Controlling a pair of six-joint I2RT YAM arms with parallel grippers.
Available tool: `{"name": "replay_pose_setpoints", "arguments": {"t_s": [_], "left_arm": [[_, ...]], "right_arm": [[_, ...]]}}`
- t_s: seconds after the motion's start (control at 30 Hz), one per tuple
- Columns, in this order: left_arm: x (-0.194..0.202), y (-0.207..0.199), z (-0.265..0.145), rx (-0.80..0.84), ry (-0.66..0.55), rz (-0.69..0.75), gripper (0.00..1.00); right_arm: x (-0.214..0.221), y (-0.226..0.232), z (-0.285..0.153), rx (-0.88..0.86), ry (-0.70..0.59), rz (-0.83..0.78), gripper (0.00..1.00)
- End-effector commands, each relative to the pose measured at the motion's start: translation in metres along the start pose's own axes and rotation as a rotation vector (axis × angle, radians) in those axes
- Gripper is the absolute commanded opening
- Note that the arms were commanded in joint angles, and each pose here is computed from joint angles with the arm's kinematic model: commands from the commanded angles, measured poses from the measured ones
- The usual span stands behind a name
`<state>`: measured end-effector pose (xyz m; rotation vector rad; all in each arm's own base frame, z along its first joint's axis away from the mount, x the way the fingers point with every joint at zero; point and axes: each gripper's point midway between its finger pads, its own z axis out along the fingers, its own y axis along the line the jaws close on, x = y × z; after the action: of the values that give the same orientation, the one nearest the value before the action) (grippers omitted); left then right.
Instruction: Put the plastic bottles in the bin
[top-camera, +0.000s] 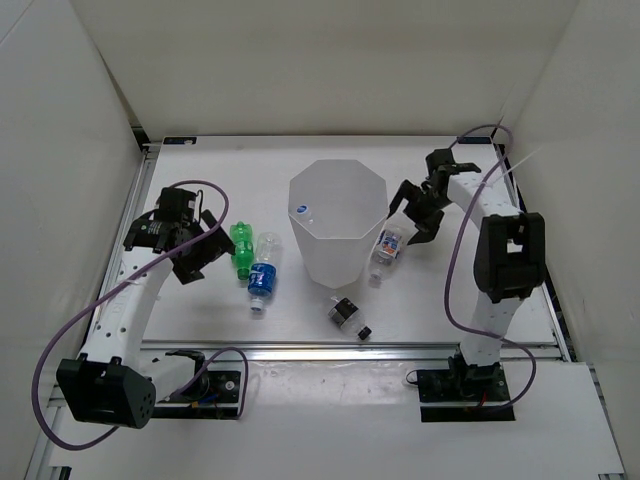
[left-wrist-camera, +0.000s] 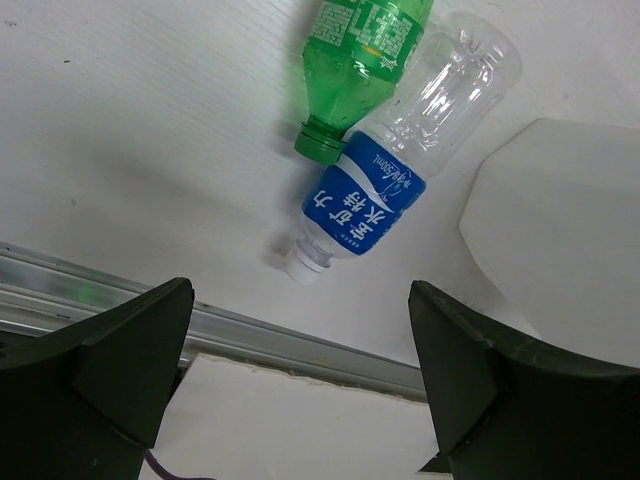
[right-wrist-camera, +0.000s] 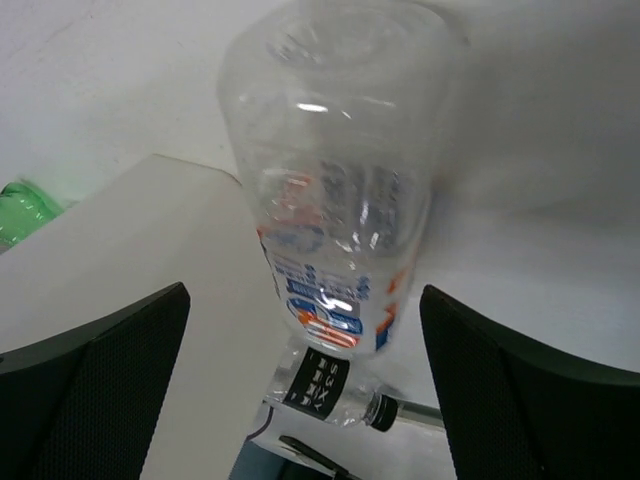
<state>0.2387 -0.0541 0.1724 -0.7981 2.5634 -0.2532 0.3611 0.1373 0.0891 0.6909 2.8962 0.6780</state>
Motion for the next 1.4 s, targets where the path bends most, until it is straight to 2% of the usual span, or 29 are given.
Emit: {"name": "replay_pose_setpoints", "arguments": {"t_s": [0.0,0.17,0.23,0.3,0.33,0.37,0.4,0.5,0.53,0.6,0.67,0.73,0.87,0.9,0.93,0.97,1.03,1.07,1.1,1.13,1.17,1.2,1.23,1.37], "left_arm": [[0.004,-0.002,0.000,0.025,0.009,0.019,1.00],[0.007,0.001,0.006,-0.001,0.040,0.028,1.00],[0.007,0.000,0.004,-0.002,0.041,0.028,1.00],[0.005,-0.001,0.004,-0.002,0.041,0.037,1.00],[0.004,0.001,0.005,-0.010,0.034,0.037,1.00],[0.004,0.001,0.005,-0.010,0.034,0.037,1.00],[0.004,0.001,0.005,-0.010,0.034,0.037,1.00],[-0.002,-0.002,0.001,-0.005,0.012,0.037,1.00],[-0.002,-0.002,0.001,-0.005,0.012,0.028,1.00],[-0.005,0.001,-0.001,-0.025,-0.003,0.028,1.00],[-0.011,-0.002,-0.005,-0.021,-0.024,0.028,1.00],[-0.011,-0.002,-0.007,-0.014,-0.032,0.027,1.00],[-0.004,-0.002,-0.001,-0.029,-0.010,0.051,1.00],[-0.004,-0.005,0.001,-0.020,0.000,0.052,1.00],[0.000,-0.011,0.006,-0.017,0.014,0.073,1.00],[-0.001,-0.015,0.005,-0.011,0.015,0.083,1.00],[-0.002,-0.024,0.008,0.005,0.020,0.095,1.00],[-0.008,-0.030,0.006,0.019,0.004,0.094,1.00],[-0.009,-0.034,0.006,0.024,0.006,0.102,1.00],[-0.011,-0.036,0.004,0.030,-0.001,0.102,1.00],[-0.013,-0.038,0.004,0.031,-0.002,0.102,1.00],[-0.013,-0.038,0.004,0.031,-0.002,0.102,1.00],[-0.015,-0.040,0.005,0.037,-0.009,0.101,1.00],[-0.018,-0.038,0.003,0.029,-0.029,0.101,1.00]], "right_arm": [[-0.008,0.011,0.016,-0.009,0.012,-0.045,0.99],[0.003,-0.004,0.052,0.059,0.104,0.009,0.99],[0.010,-0.016,0.059,0.075,0.139,0.035,0.96],[0.010,-0.017,0.061,0.074,0.138,0.035,0.88],[0.010,-0.018,0.061,0.073,0.139,0.012,0.81],[0.013,-0.019,0.060,0.080,0.148,0.016,0.73],[0.012,-0.021,0.054,0.078,0.145,0.015,0.55],[0.007,-0.018,0.009,0.091,0.056,0.030,0.39],[0.007,-0.009,-0.028,0.049,-0.009,0.040,0.37],[0.006,0.005,-0.071,-0.012,-0.097,0.088,0.36],[0.007,0.026,-0.132,-0.088,-0.262,0.060,0.36],[0.005,0.068,-0.202,-0.211,-0.442,-0.010,0.36],[0.011,0.135,-0.284,-0.345,-0.665,-0.213,0.38],[0.022,0.154,-0.287,-0.383,-0.643,-0.268,0.36],[0.016,0.168,-0.271,-0.370,-0.606,-0.280,0.35],[0.035,0.191,-0.283,-0.415,-0.601,-0.350,0.32],[0.040,0.209,-0.259,-0.396,-0.555,-0.382,0.32],[0.050,0.213,-0.253,-0.398,-0.531,-0.402,0.36],[0.061,0.212,-0.230,-0.351,-0.490,-0.418,0.44],[0.067,0.209,-0.222,-0.333,-0.473,-0.425,0.57],[0.073,0.207,-0.217,-0.323,-0.455,-0.432,0.85],[0.073,0.203,-0.216,-0.312,-0.458,-0.429,0.96],[0.078,0.197,-0.222,-0.308,-0.459,-0.442,1.00],[0.051,0.156,-0.283,-0.301,-0.609,-0.353,1.00]]}}
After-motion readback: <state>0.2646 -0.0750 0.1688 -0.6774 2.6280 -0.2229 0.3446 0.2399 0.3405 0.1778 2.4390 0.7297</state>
